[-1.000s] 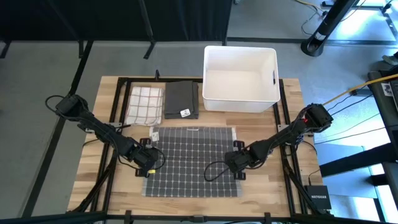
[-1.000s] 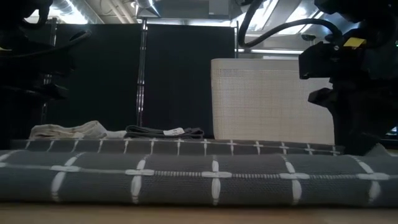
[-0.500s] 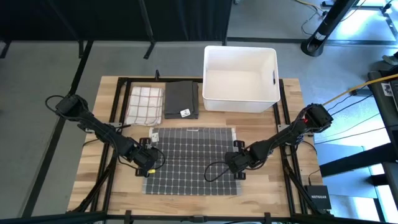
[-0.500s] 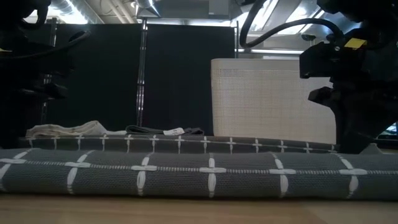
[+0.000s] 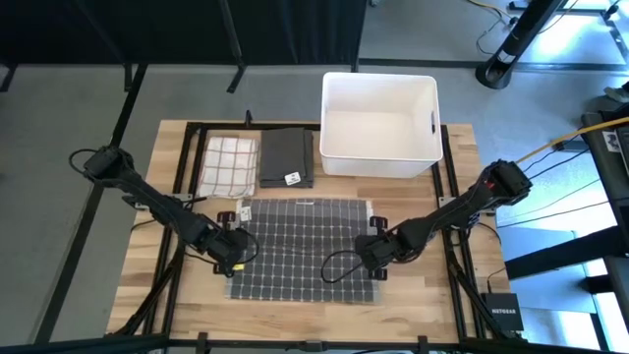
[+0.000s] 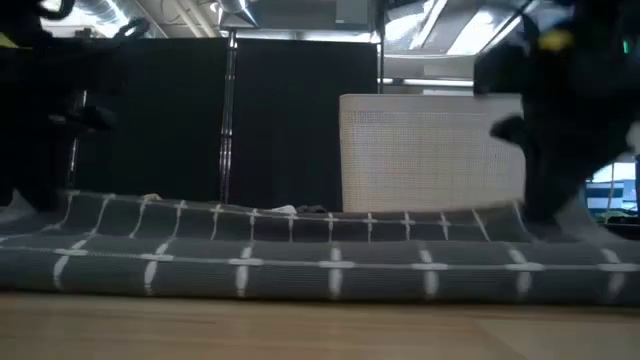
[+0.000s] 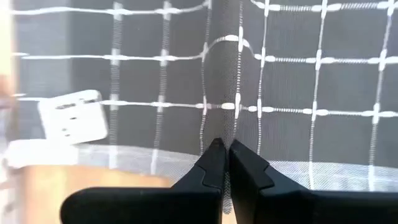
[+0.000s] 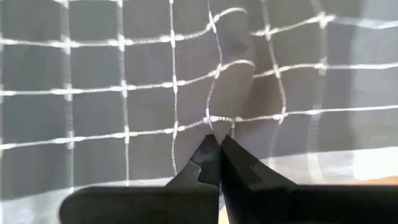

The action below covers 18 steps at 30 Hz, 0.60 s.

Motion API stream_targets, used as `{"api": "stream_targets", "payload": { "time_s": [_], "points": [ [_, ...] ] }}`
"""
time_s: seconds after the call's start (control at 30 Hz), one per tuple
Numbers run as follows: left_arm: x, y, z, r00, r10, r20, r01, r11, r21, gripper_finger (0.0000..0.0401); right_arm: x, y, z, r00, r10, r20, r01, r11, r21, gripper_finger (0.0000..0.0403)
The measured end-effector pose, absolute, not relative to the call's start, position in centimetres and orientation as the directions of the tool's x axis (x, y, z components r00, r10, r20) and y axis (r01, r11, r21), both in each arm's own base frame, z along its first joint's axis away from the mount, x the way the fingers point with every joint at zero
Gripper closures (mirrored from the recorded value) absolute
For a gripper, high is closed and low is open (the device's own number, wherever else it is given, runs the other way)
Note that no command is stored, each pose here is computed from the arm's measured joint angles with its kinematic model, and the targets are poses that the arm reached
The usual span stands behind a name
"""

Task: Fold towel
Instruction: Fold the grey patterned towel

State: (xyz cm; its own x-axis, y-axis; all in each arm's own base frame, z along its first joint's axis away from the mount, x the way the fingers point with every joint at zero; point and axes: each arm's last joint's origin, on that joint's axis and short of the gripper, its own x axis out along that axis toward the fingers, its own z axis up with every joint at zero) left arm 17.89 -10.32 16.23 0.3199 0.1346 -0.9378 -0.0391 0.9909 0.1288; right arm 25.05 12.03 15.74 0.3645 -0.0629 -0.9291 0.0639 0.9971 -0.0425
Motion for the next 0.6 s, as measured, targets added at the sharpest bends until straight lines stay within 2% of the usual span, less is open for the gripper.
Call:
{"api": "stream_targets", "payload": {
  "time_s": [0.3,0.6],
  "points": [
    [17.2,-9.4,20.9,0.413,0.232,-0.881,-0.090,0.973,0.214,0.0401,23.8,11.2,20.5,0.412,-0.169,-0.895,0.099,0.985,-0.140,0.0401],
    [15.6,-7.5,26.2,0.532,0.430,-0.730,-0.221,0.902,0.370,0.0401,22.0,9.6,25.6,0.506,-0.341,-0.792,0.197,0.940,-0.279,0.0401]
  ]
}}
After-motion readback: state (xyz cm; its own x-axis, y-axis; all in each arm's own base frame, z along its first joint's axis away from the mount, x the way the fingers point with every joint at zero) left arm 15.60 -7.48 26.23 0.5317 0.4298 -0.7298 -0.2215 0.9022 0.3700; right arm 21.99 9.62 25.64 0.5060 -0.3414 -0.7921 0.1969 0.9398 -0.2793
